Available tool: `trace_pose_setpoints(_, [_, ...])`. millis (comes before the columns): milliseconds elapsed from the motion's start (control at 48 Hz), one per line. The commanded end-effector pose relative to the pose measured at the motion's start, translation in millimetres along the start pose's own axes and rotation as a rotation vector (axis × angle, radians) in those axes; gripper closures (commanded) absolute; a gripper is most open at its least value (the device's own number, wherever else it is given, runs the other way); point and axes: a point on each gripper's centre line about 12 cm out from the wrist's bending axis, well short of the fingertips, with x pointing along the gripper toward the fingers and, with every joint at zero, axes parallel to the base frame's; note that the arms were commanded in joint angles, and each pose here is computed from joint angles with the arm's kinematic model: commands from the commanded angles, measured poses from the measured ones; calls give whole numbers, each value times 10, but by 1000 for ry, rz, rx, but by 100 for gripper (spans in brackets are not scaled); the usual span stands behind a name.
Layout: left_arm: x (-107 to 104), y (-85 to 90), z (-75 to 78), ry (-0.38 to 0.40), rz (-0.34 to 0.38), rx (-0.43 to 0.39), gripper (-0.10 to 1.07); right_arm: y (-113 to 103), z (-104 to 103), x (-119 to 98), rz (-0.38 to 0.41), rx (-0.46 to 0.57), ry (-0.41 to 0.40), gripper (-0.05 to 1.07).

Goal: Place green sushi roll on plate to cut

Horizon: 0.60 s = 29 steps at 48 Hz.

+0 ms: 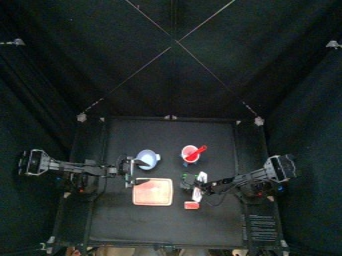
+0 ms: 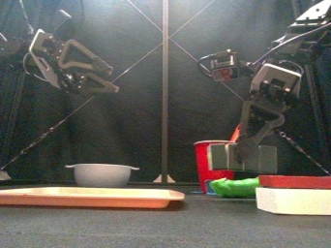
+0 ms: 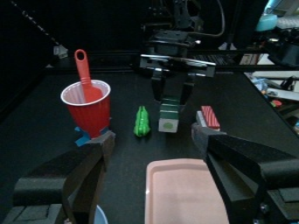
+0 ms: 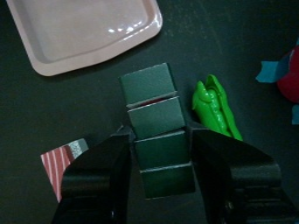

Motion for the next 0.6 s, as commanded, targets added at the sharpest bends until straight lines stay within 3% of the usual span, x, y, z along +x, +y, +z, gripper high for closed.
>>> trace_pose_setpoints(0, [14, -1, 48, -20, 0, -2, -6, 52, 153, -104, 27, 17, -49, 33])
trace_pose_setpoints(208, [-69, 16, -47, 3, 18, -26, -6, 103, 305, -148, 51, 89, -68, 33])
trace_pose_setpoints(583, [-160, 49, -66, -2, 45, -60, -6, 239, 799, -198, 139, 398, -76, 33])
